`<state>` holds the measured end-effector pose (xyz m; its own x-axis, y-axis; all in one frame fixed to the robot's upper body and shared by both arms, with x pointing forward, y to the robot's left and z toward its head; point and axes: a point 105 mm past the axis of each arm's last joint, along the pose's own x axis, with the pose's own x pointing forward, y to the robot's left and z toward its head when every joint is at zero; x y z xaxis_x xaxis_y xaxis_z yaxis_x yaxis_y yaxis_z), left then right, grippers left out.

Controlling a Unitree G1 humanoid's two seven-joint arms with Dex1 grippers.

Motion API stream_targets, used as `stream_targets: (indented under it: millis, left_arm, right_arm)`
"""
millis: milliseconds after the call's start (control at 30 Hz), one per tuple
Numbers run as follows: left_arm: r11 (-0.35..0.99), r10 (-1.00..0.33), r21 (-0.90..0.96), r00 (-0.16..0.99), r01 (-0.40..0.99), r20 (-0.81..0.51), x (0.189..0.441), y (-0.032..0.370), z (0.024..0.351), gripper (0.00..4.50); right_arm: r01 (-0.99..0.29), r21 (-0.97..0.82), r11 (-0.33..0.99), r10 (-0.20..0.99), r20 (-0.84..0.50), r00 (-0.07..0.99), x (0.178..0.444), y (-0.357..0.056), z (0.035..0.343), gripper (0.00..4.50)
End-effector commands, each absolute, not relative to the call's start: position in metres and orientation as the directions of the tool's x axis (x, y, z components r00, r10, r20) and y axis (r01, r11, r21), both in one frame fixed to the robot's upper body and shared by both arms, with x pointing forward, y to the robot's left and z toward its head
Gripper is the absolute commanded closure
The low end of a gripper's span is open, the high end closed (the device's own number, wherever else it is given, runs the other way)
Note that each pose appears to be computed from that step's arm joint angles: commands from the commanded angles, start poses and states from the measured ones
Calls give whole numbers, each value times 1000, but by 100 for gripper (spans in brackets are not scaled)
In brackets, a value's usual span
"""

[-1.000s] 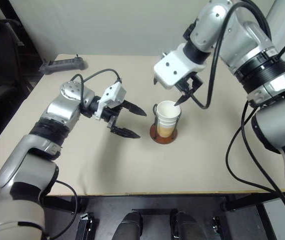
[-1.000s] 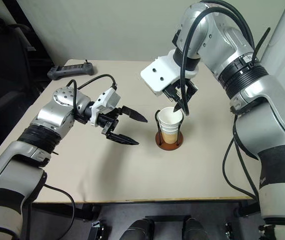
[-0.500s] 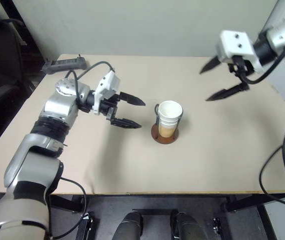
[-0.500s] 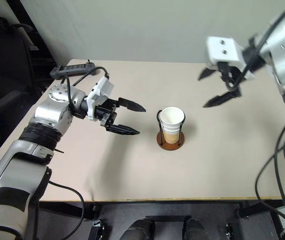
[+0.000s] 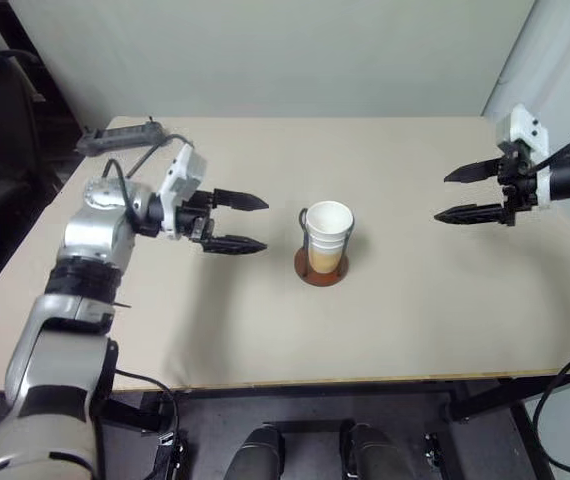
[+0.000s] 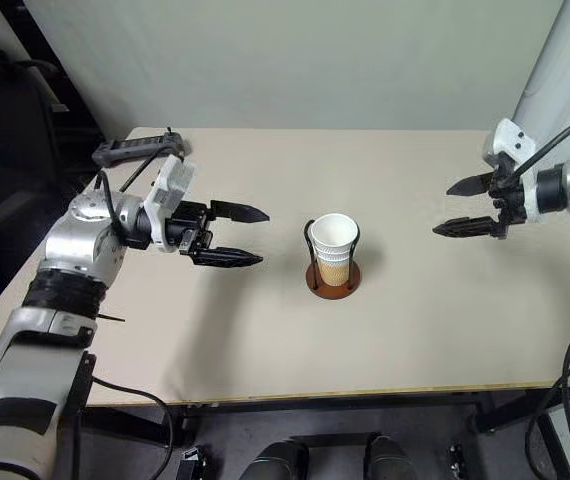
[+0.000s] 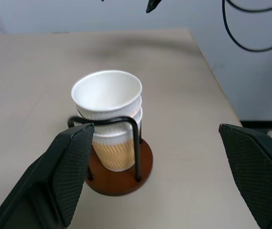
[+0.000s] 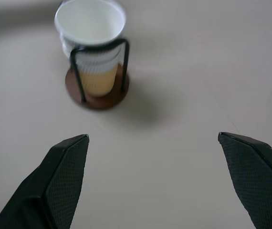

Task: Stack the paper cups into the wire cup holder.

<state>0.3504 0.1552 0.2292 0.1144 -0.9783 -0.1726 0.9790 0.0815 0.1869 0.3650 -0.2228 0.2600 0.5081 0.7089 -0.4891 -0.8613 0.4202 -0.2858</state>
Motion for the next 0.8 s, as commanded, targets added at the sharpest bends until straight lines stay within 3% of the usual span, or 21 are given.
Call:
stream_targets:
  millis: [33, 467, 633, 800]
  left_arm:
    - [177, -976, 225, 201, 958, -85, 349, 169, 250, 0]
    - [574, -819, 141, 559, 807, 133, 361, 215, 255, 0]
    - [656, -751, 104, 633, 747, 188, 359, 218, 248, 0]
    - [652, -754, 74, 634, 755, 172, 351, 212, 237, 0]
  right_arm:
    - [-814, -275, 512, 737, -345, 580, 371, -225, 260, 2]
    - [-771, -231, 593, 731, -247, 636, 364, -227, 210, 2]
    - [-735, -217, 642, 689, -257, 678, 356, -241, 191, 2]
    - [-730, -189, 657, 686, -251, 682, 344, -243, 182, 2]
